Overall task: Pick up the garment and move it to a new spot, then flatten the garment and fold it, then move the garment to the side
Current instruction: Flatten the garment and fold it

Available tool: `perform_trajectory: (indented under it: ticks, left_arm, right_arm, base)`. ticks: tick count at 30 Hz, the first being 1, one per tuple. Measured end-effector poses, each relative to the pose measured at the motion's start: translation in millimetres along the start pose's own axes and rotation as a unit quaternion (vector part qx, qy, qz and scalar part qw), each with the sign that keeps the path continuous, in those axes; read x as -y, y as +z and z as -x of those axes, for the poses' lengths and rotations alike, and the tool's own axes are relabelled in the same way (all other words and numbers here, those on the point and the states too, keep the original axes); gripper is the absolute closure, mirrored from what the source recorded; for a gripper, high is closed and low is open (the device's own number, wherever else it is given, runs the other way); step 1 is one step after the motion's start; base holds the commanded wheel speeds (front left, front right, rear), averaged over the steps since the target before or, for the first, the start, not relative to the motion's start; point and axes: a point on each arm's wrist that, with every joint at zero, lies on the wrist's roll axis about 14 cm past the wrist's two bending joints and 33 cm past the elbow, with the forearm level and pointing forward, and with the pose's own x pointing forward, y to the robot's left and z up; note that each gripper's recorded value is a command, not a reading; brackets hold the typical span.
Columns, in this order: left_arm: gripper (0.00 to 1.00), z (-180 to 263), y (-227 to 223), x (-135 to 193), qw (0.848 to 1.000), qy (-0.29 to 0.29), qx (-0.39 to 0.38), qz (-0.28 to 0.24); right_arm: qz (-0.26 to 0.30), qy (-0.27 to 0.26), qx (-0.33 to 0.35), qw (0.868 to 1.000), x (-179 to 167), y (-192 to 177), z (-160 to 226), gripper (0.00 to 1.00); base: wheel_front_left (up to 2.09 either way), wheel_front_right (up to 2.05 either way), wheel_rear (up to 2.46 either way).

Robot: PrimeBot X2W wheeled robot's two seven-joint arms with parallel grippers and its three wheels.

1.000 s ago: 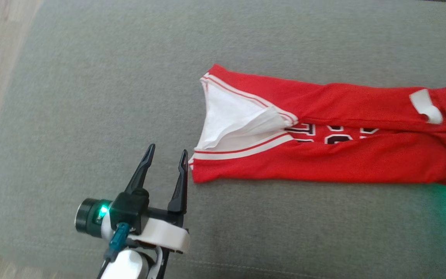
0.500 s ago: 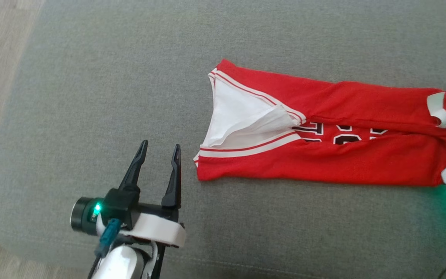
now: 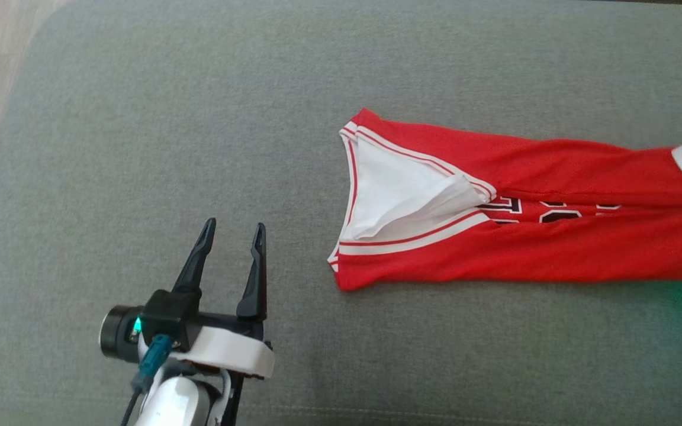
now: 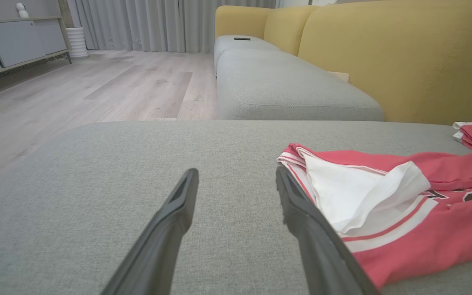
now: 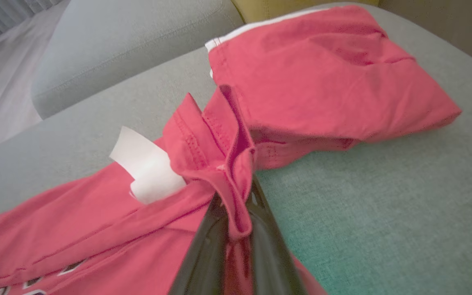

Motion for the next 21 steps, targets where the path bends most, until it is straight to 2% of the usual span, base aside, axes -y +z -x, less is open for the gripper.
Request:
perform_trajectory:
  ticks: [3, 9, 17, 21]
  left_arm:
    - [0.00, 0.1, 1.4, 1.1, 1.000, -0.002, 0.002, 0.000]
    - [0.00, 5.9, 1.1, 3.5, 1.000, -0.009, 0.001, 0.002]
    - [0.00, 14.7, 4.7, -5.5, 1.000, 0.003, 0.006, -0.005]
    - [0.00, 19.6, 4.2, -11.3, 1.000, 0.011, 0.004, -0.009]
  right_arm:
    - [-0.008, 0.024, 0.032, 0.999, -14.0, 22.8, 8.9, 1.00]
    - [-0.010, 0.121, 0.088, 0.989, -84.2, 54.5, 37.0, 1.00]
    - [0.008, 0.244, 0.085, 0.966, -180.0, 45.4, 63.5, 1.00]
    - [0.015, 0.272, 0.067, 0.960, -204.5, 33.5, 63.7, 1.00]
  base:
    - [0.00, 0.00, 0.00]
    - [0.00, 0.00, 0.00]
    - [0.00, 0.00, 0.00]
    - [0.00, 0.00, 0.00]
